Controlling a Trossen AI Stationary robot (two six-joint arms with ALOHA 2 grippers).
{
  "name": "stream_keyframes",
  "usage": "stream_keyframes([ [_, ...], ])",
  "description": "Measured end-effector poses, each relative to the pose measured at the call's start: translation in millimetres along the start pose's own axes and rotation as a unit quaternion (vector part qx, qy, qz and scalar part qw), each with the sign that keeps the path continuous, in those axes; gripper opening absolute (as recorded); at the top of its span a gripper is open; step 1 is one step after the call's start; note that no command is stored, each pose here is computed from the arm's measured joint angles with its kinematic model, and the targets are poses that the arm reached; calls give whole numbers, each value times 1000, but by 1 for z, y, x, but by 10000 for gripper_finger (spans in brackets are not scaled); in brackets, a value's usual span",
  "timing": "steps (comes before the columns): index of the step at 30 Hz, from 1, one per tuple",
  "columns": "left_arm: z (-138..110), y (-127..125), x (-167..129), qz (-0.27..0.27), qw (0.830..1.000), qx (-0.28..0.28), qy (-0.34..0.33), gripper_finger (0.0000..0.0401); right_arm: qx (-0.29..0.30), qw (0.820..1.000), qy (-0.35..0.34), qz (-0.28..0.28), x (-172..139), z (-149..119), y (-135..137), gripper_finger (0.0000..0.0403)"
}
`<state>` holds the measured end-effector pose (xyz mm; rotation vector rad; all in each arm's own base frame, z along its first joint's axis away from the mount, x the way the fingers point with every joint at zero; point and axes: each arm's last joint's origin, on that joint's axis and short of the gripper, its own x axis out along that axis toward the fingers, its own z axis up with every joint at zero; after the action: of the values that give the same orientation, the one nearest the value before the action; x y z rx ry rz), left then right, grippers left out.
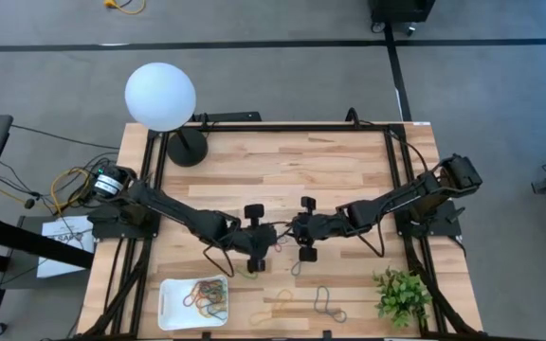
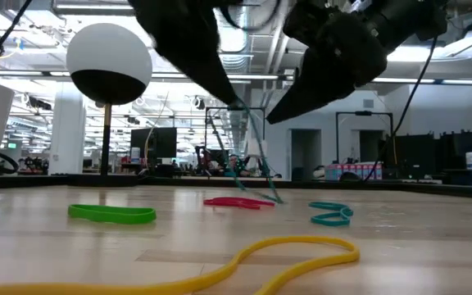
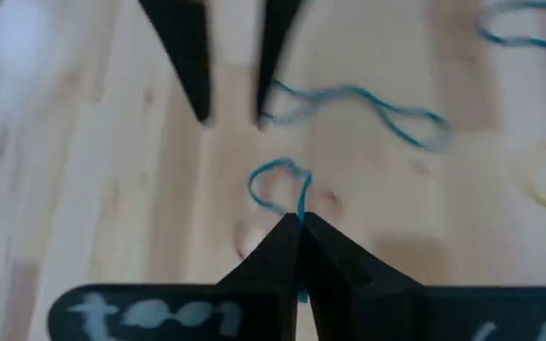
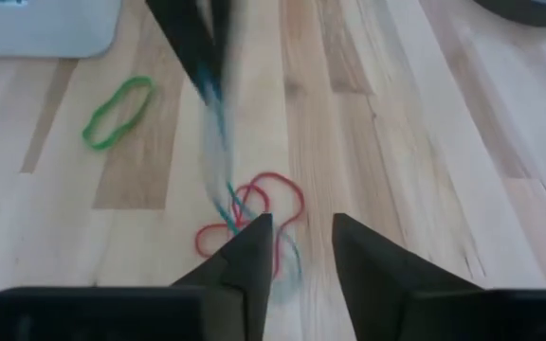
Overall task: Pick and place items into bin
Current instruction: Put the blue rubber band into the bin
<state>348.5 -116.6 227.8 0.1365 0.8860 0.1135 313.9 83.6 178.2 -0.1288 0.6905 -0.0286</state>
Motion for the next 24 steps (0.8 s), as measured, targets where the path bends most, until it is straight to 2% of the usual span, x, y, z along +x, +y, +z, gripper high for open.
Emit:
stream_keyframes([
  [3,12,-13,-33,-27,999,-1,47,1,-6,1000,22,-2,0,-4,0,119],
  [7,14,-31,-82,-32,992,-7,124,0,-11,999,48,-6,0,-9,-3,124],
  [10,5,-46,-112,-46,980,-42,187,0,-11,999,48,-8,0,-9,-3,125],
  [12,-1,-59,-128,-48,974,-83,205,0,-12,999,51,-8,0,-10,-3,125],
  [18,-29,-96,-145,-34,953,-200,224,0,-1,998,56,-9,0,-11,-3,125],
  [21,-45,-110,-149,-24,940,-245,235,0,-1,998,56,-9,0,-11,-3,124],
  [24,-56,-124,-151,-36,933,-271,233,0,3,998,57,-9,0,-11,-3,123],
])
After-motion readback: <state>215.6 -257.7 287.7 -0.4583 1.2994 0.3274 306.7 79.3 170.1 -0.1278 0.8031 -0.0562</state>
